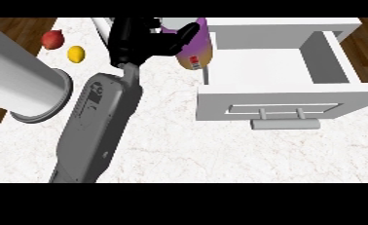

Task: Pick up the can, place it into the drawer and close the drawer

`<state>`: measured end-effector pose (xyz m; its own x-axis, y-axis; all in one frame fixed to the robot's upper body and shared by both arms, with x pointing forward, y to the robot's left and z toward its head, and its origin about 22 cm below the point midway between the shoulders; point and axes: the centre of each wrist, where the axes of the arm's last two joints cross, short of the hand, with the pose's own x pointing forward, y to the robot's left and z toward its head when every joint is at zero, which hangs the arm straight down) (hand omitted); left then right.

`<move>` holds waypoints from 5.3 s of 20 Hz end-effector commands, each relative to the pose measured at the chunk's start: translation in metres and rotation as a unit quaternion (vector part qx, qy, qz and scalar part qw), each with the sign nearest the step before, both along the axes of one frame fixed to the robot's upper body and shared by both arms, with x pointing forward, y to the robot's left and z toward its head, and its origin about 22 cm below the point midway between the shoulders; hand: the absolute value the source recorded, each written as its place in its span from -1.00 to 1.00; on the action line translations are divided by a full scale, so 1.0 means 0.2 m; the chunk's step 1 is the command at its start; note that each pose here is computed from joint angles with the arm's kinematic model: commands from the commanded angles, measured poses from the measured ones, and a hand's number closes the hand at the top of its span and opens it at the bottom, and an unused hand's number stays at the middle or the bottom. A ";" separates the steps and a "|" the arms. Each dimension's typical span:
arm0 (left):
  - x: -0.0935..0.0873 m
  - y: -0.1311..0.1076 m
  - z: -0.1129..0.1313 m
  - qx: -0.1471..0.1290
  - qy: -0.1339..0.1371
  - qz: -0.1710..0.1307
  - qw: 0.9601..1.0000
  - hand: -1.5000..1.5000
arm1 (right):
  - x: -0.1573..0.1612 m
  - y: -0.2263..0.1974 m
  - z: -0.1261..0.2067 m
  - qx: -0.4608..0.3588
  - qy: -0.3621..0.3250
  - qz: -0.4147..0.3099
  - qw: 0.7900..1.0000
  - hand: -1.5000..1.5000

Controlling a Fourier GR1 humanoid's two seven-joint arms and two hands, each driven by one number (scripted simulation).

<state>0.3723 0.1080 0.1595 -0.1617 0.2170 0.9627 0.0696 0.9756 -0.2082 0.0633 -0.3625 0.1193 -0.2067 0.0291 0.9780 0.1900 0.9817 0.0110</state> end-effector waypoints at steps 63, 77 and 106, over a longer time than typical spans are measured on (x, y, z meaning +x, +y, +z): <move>0.24 -0.57 -0.04 0.087 0.053 0.074 0.992 -1.00 | 0.15 0.03 0.09 -0.017 -0.030 0.032 0.999 -1.00; 0.23 -0.64 0.10 0.055 0.003 0.066 0.996 -1.00 | 0.24 0.18 0.30 -0.266 -0.128 0.064 0.953 -1.00; 0.24 -0.47 0.17 0.058 0.027 0.073 0.995 -1.00 | 1.33 0.82 0.00 -0.592 -0.080 0.078 0.798 -1.00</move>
